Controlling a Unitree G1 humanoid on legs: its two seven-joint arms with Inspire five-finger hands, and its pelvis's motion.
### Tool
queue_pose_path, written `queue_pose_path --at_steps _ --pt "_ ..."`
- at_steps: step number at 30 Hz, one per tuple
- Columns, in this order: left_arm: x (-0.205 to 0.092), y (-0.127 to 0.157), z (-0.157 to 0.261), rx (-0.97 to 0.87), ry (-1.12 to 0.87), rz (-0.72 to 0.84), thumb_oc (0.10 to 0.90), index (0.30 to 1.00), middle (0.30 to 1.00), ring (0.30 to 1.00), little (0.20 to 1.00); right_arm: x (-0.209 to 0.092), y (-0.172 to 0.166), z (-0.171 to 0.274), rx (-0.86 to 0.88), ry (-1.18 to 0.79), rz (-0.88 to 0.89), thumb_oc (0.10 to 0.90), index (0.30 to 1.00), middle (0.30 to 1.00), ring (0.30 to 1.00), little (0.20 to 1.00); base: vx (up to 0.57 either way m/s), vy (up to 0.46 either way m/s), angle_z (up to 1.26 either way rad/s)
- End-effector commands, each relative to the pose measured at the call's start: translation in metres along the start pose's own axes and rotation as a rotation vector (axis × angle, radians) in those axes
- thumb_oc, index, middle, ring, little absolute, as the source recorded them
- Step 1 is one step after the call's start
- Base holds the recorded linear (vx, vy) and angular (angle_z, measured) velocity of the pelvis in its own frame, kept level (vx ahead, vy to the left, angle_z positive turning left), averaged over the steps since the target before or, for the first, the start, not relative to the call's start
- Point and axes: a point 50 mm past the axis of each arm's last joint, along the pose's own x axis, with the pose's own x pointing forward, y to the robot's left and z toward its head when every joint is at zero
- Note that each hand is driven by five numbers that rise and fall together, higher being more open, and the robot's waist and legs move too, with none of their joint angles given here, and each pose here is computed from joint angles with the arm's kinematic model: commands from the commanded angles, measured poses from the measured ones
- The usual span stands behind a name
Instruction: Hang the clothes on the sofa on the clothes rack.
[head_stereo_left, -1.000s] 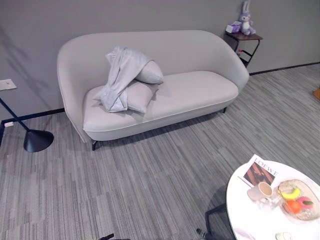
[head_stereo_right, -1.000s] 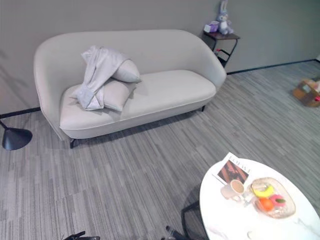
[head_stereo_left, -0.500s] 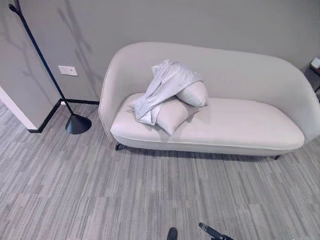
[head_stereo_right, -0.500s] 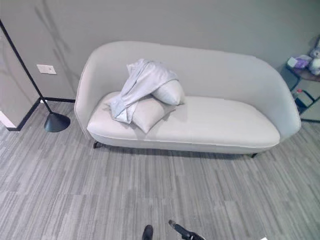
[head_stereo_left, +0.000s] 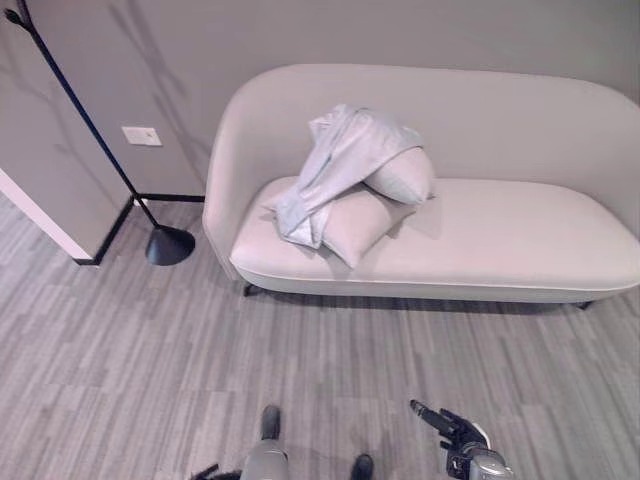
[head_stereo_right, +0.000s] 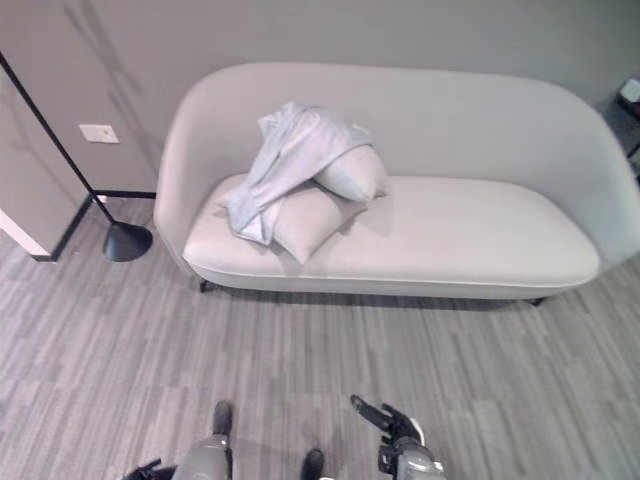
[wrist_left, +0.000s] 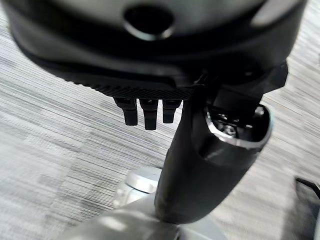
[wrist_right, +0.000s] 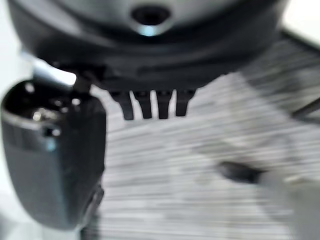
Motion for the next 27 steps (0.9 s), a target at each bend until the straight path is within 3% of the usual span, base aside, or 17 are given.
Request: queue_pose_path --at_steps 1,4,9,12,16,27 --pt "-0.002 0.004 -0.019 -0.100 0.040 0.038 0.800 0.900 0.900 0.900 0.900 0.000 -0.006 0.047 0.066 -0.221 -0.073 0.800 0.900 0.900 0.900 0.900 0.49 0.441 -0.19" --pt "-0.003 0.014 -0.028 -0.179 0.079 0.103 0.800 0.900 0.900 0.900 0.900 -0.006 0.000 0.043 0.109 -0.236 -0.090 0.800 0.900 0.900 0.900 0.900 0.35 0.336 -0.21" --pt "-0.002 0.017 -0.016 -0.022 0.018 0.109 0.800 0.900 0.900 0.900 0.900 -0.009 0.006 0.052 0.118 -0.289 -0.121 0.800 0.900 0.900 0.900 0.900 0.22 0.313 -0.15" --pt "-0.001 0.009 0.004 0.219 -0.076 0.077 0.800 0.900 0.900 0.900 0.900 -0.023 0.004 0.089 0.147 -0.483 -0.202 0.800 0.900 0.900 0.900 0.900 0.20 0.464 -0.39" --pt "0.000 0.007 0.009 0.220 -0.094 0.076 0.800 0.900 0.900 0.900 0.900 -0.036 -0.004 0.115 0.176 -0.620 -0.256 0.800 0.900 0.900 0.900 0.900 0.21 0.264 -0.05" --pt "-0.001 -0.012 0.016 0.357 -0.139 0.025 0.800 0.900 0.900 0.900 0.900 -0.048 -0.036 0.157 0.237 -0.769 -0.373 0.800 0.900 0.900 0.900 0.900 0.21 -0.160 0.05"
